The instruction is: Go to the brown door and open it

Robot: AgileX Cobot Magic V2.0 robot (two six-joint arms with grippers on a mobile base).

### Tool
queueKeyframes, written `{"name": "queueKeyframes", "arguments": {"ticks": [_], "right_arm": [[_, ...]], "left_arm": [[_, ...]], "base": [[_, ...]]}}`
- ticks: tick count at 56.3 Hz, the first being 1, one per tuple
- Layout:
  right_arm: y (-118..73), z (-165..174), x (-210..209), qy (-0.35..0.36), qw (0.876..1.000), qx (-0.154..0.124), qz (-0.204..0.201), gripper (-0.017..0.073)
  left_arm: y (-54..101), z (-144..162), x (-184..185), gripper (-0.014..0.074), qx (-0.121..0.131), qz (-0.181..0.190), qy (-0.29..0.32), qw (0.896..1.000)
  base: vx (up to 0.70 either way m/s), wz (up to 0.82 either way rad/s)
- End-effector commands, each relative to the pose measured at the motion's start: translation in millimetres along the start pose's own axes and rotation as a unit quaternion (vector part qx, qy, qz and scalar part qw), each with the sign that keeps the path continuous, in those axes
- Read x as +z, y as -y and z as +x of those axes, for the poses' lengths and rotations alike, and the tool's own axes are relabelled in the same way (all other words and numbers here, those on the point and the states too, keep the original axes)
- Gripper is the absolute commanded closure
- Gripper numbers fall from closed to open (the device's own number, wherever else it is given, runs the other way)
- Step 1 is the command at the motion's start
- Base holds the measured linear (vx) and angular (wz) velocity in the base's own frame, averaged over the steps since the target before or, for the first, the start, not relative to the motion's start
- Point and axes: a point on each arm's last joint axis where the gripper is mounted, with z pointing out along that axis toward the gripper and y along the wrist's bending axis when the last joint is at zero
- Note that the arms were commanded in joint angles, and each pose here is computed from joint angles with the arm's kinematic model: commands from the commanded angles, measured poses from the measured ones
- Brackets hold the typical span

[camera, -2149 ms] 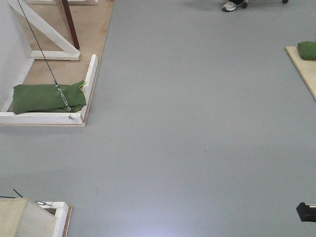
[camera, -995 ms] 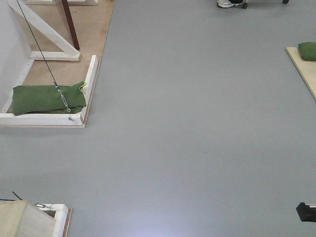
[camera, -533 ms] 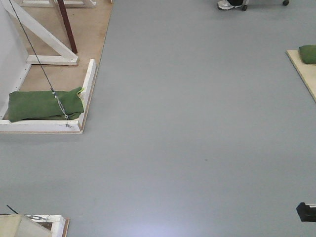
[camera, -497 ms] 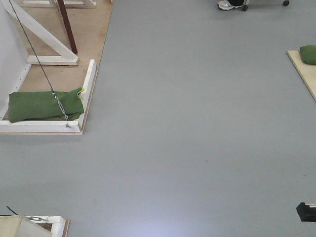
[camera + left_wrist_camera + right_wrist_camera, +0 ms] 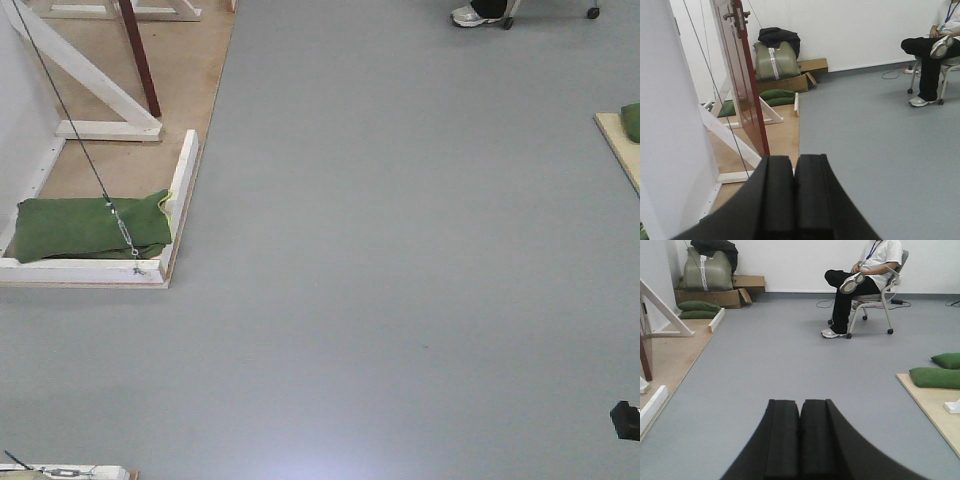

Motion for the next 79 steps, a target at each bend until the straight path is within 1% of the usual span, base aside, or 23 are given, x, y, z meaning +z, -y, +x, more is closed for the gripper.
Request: {"name": "queueKeyframes", "arguments": {"ticks": [1, 4, 12, 18, 27, 79], "right_arm": [[0.7, -6.5, -1.1, 0.047, 0.999, -0.005, 0.006, 0.0559], [0.5, -6.5, -1.1, 0.047, 0.999, -0.005, 0.004, 0.0559], [-1.9, -6.6, -1.2, 0.048, 0.999, -0.007, -0.018, 0.0559], [-0.9, -6.6, -1.1, 0.048, 0.999, -0.006, -0.008, 0.0559], [-0.9, -6.6, -1.1, 0.048, 0.999, -0.006, -0.009, 0.0559], [-0.9, -6.7, -1.1, 0.048, 0.999, -0.006, -0.009, 0.0559]], "left_arm": [[-0.5, -14.2, -2.9, 0.06, -0.003, 0.0, 0.06, 0.998], [-0.5, -14.2, -2.9, 0.06, -0.003, 0.0, 0.06, 0.998], [-0.5, -14.1, -2.8, 0.06, -0.003, 0.0, 0.059, 0.998], [-1.9, -14.0, -2.8, 0.06, -0.002, -0.013, 0.058, 0.998], [-4.3, -13.9, -2.9, 0.06, -0.001, -0.035, 0.056, 0.998], [-4.3, -14.0, -3.1, 0.06, 0.0, -0.035, 0.058, 0.998]], "base": [[0.1, -0.12], [0.11, -0.14], [0.13, -0.15], [0.14, -0.12], [0.16, -0.1], [0.22, 0.03]]}}
